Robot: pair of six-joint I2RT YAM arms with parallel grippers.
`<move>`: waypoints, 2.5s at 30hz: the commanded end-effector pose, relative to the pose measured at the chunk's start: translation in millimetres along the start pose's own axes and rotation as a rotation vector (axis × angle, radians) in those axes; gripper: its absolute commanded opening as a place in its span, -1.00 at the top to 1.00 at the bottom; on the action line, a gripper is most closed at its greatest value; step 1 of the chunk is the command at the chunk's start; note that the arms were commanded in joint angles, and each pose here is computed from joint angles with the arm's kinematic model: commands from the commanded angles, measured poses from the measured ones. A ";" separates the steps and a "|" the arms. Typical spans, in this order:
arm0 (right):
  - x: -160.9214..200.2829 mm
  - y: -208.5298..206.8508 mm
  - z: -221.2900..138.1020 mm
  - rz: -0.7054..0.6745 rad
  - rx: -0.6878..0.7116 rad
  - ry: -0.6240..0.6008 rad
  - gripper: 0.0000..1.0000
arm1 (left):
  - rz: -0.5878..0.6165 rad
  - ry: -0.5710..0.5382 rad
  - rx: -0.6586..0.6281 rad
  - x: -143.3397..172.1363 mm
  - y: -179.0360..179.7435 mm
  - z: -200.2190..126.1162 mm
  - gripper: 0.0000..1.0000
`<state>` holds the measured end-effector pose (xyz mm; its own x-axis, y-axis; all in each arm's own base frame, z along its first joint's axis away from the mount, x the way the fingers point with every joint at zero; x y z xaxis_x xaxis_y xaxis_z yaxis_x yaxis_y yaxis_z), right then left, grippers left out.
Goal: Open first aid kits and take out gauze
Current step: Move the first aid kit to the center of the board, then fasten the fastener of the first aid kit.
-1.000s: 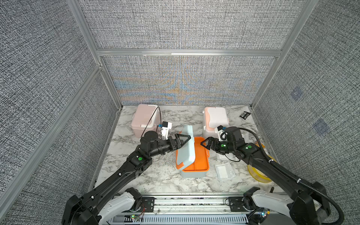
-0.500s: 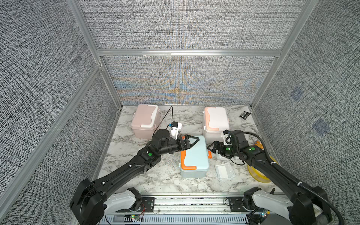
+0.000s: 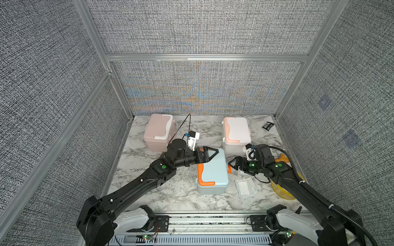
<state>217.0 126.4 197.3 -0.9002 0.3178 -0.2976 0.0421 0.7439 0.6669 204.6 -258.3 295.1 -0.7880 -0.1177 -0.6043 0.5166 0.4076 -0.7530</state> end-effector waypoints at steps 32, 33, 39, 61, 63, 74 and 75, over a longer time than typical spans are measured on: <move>44.1 50.0 10.7 -0.205 0.189 0.074 -0.98 | 0.148 0.012 -0.231 23.6 24.9 -36.6 -0.99; 42.7 50.1 5.6 -0.207 0.190 0.055 -0.98 | 0.146 0.022 -0.224 22.8 23.8 -33.8 -0.99; 31.2 38.6 -21.6 -0.195 0.158 -0.068 -0.98 | 0.152 0.072 -0.190 17.5 14.2 -15.6 -1.00; -0.7 4.8 35.8 0.034 -0.464 0.003 -0.82 | 0.211 0.246 -0.292 34.2 22.1 42.8 -1.00; -0.8 8.0 43.4 0.044 -0.511 0.034 -0.83 | 0.208 0.249 -0.307 37.3 25.1 38.4 -1.00; 20.5 40.6 74.5 0.049 -0.628 0.168 -0.98 | 0.235 0.205 -0.341 37.7 28.5 17.4 -1.00; 22.7 43.0 74.8 0.049 -0.632 0.174 -0.98 | 0.233 0.204 -0.340 37.5 28.9 16.3 -0.99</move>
<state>229.8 202.4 153.4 -0.9672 0.2055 -0.1494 -0.0856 0.2902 0.9531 194.6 -269.9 247.0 -0.7375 0.1746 -0.6524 0.5760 0.6669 -0.4726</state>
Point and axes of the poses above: each gripper's point midway between its finger pads, its own z axis out along the fingers, its own y axis along the line the jaws close on, x = y × z, the point moved 7 cm from there along -z, back along the fingers, and after that the axes turned 7 degrees about z, right-handed, at the moved point
